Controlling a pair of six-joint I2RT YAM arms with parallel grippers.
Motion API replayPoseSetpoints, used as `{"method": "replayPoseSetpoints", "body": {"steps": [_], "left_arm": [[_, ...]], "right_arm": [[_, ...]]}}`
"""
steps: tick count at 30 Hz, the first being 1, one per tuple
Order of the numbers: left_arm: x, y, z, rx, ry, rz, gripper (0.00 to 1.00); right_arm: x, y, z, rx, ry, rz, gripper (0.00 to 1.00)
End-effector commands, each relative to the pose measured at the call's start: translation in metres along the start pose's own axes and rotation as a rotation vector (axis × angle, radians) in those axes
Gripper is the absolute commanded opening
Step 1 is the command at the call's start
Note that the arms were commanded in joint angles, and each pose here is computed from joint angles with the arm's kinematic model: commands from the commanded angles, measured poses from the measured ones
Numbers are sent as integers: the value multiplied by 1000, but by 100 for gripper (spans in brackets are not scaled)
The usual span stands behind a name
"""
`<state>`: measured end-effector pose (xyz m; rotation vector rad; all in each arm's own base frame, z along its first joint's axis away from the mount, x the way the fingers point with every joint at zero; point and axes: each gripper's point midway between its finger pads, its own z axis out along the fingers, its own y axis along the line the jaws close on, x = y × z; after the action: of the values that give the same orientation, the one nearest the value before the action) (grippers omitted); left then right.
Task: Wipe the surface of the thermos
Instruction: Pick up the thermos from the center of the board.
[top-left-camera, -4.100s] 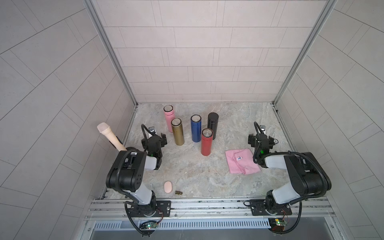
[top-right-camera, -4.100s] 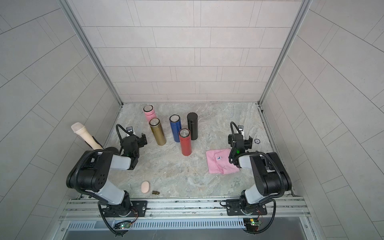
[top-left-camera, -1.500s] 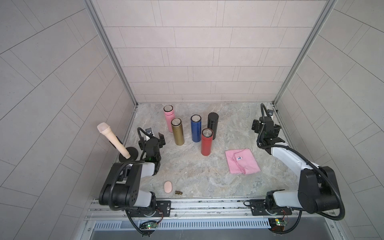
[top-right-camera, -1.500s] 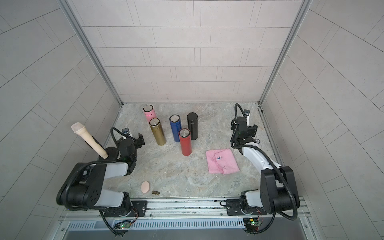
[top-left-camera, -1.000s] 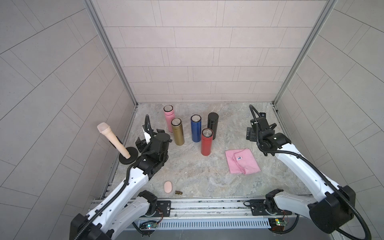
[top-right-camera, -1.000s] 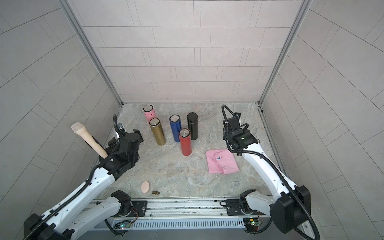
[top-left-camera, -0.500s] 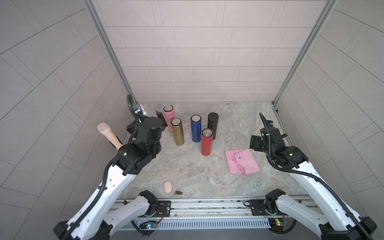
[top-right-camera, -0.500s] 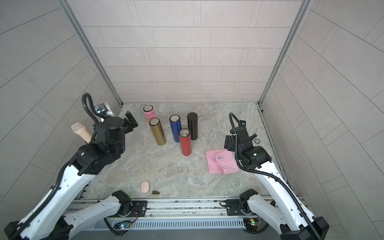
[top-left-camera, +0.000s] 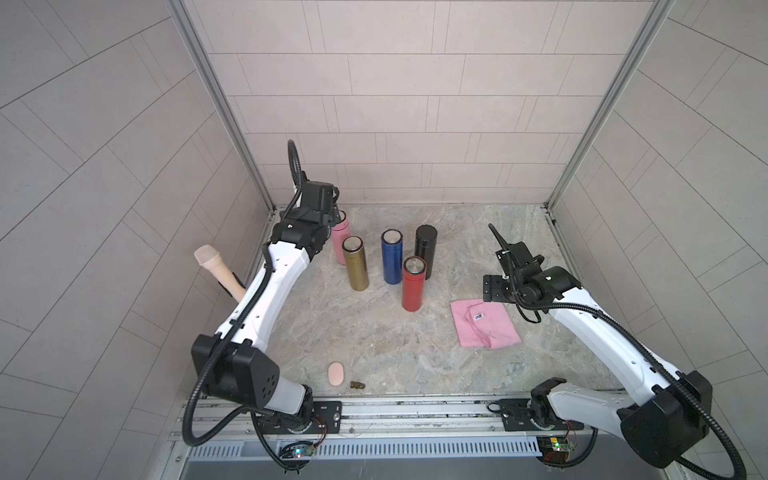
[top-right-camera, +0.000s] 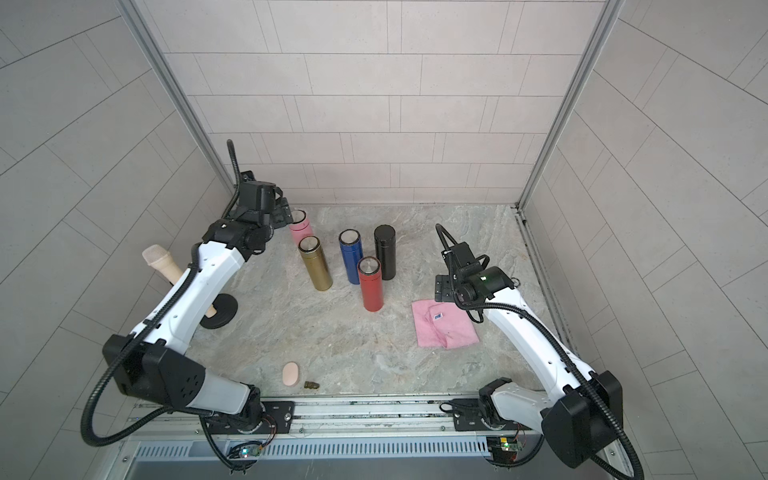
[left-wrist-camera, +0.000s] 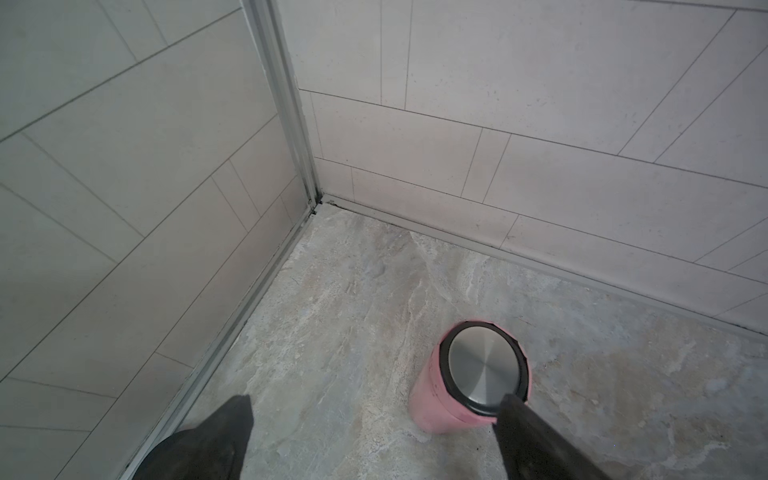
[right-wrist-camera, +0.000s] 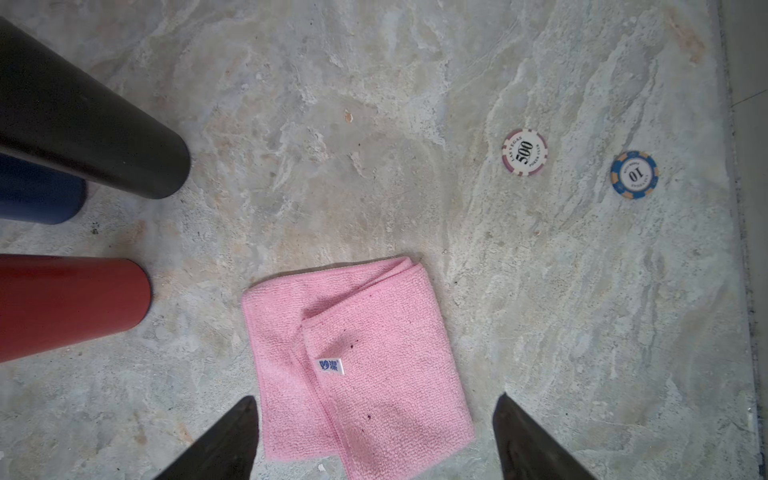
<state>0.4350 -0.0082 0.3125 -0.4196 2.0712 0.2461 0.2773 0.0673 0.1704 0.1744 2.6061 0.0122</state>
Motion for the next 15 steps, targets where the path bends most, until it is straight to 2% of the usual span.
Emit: {"method": "replayPoseSetpoints", "body": {"steps": [1, 5, 15], "left_arm": [[-13, -10, 5, 56, 10, -42, 100], [-8, -28, 16, 126, 20, -2, 100], [15, -53, 56, 160, 135, 52, 100]], "right_arm": [[-4, 1, -1, 5, -3, 2, 89], [-4, 1, 2, 14, 10, -15, 89], [0, 1, 7, 27, 37, -22, 87]]}}
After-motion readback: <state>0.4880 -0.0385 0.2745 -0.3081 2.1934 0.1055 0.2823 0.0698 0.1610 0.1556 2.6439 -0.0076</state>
